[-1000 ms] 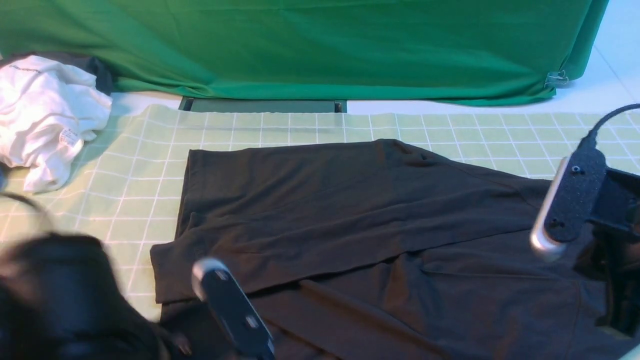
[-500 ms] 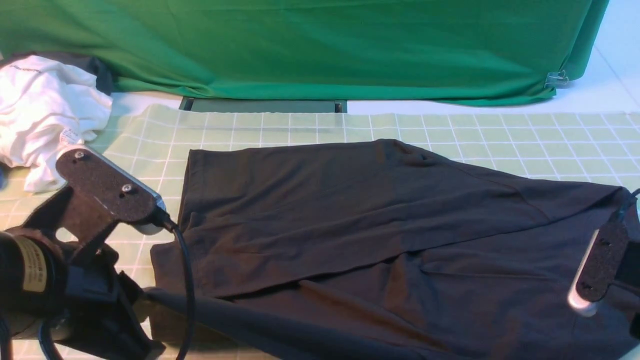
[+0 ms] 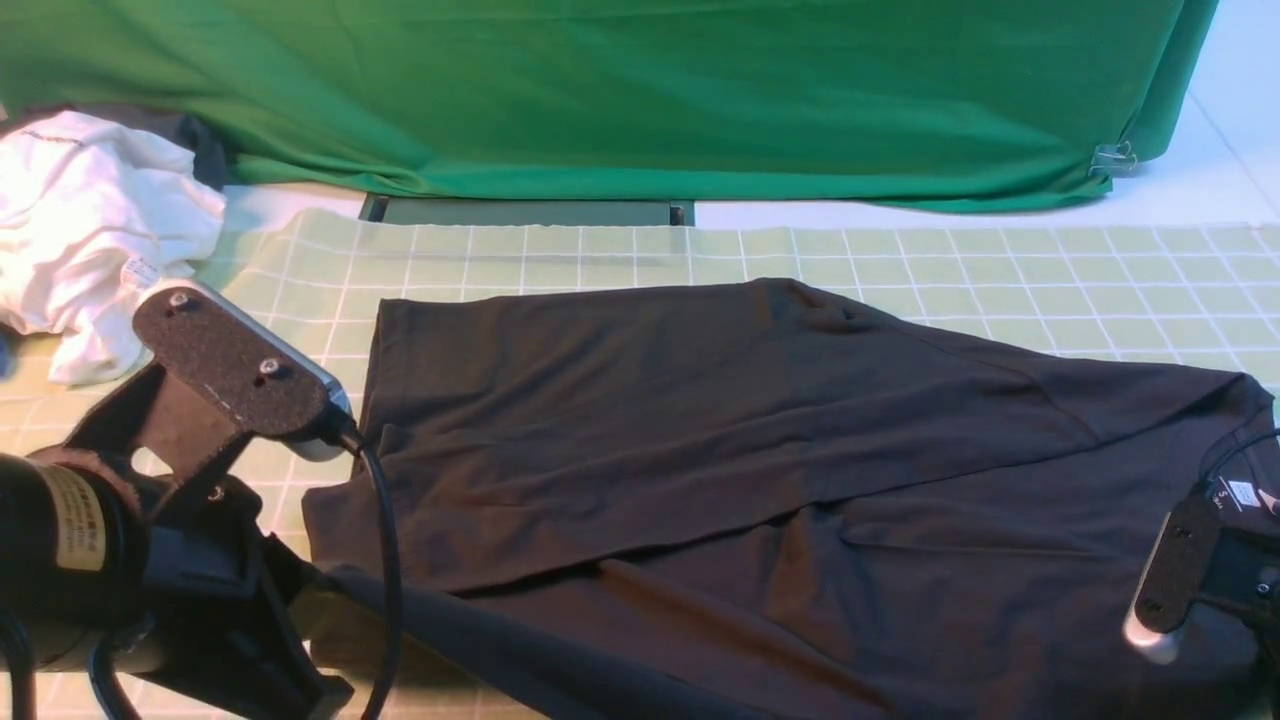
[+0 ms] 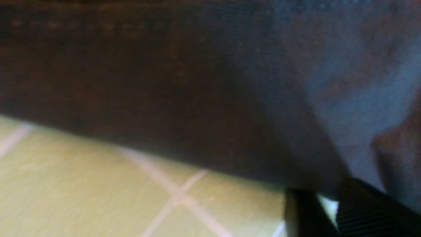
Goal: Fold a long-sleeved shirt over a green coffee tablecloth.
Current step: 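Grasp the near edge of the shirt at its hem and shoulder corners, then fold the black garment in half by bringing its near edge over to the far edge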
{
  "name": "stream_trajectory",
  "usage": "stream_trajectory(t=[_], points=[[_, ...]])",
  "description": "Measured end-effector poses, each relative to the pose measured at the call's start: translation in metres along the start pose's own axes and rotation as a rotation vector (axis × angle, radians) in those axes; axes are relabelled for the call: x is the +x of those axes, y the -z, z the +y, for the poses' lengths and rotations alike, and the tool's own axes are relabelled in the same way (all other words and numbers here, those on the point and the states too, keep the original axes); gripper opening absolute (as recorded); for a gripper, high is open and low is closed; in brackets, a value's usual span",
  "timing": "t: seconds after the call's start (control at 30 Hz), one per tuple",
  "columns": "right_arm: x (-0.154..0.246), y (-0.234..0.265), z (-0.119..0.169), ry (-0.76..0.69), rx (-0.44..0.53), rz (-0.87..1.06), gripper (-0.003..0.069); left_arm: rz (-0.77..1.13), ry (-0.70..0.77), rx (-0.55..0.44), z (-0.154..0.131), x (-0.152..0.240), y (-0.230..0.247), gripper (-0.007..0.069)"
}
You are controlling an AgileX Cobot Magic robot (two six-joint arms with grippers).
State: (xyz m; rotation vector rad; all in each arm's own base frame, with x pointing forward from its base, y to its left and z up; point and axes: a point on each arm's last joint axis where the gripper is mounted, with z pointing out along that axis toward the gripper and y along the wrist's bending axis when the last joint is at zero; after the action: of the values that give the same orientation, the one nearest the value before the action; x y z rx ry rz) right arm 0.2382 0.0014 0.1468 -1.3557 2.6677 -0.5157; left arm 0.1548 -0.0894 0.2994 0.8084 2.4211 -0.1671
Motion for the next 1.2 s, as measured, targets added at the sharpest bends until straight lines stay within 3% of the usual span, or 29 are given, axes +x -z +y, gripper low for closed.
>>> stream_trajectory(t=[0.07, 0.33, 0.67, 1.0, 1.2], points=[[-0.002, 0.007, -0.008, -0.040, 0.025, -0.011, 0.0031, 0.000, 0.003, 0.003, 0.000, 0.000, 0.000, -0.0022], [0.004, 0.057, -0.027, -0.137, 0.137, -0.073, 0.0022, 0.030, 0.044, -0.022, 0.002, 0.003, 0.000, -0.0022], [-0.021, 0.095, -0.057, -0.236, 0.272, -0.359, 0.0022, 0.034, 0.120, -0.065, 0.012, -0.019, -0.015, -0.0022], [-0.070, 0.063, -0.097, -0.221, 0.258, -0.385, 0.0022, 0.033, 0.394, -0.187, 0.097, -0.048, -0.051, -0.0022], [-0.095, 0.054, -0.122, -0.226, 0.284, -0.425, 0.0022, 0.005, 0.472, -0.236, 0.146, -0.070, -0.072, -0.0022]])
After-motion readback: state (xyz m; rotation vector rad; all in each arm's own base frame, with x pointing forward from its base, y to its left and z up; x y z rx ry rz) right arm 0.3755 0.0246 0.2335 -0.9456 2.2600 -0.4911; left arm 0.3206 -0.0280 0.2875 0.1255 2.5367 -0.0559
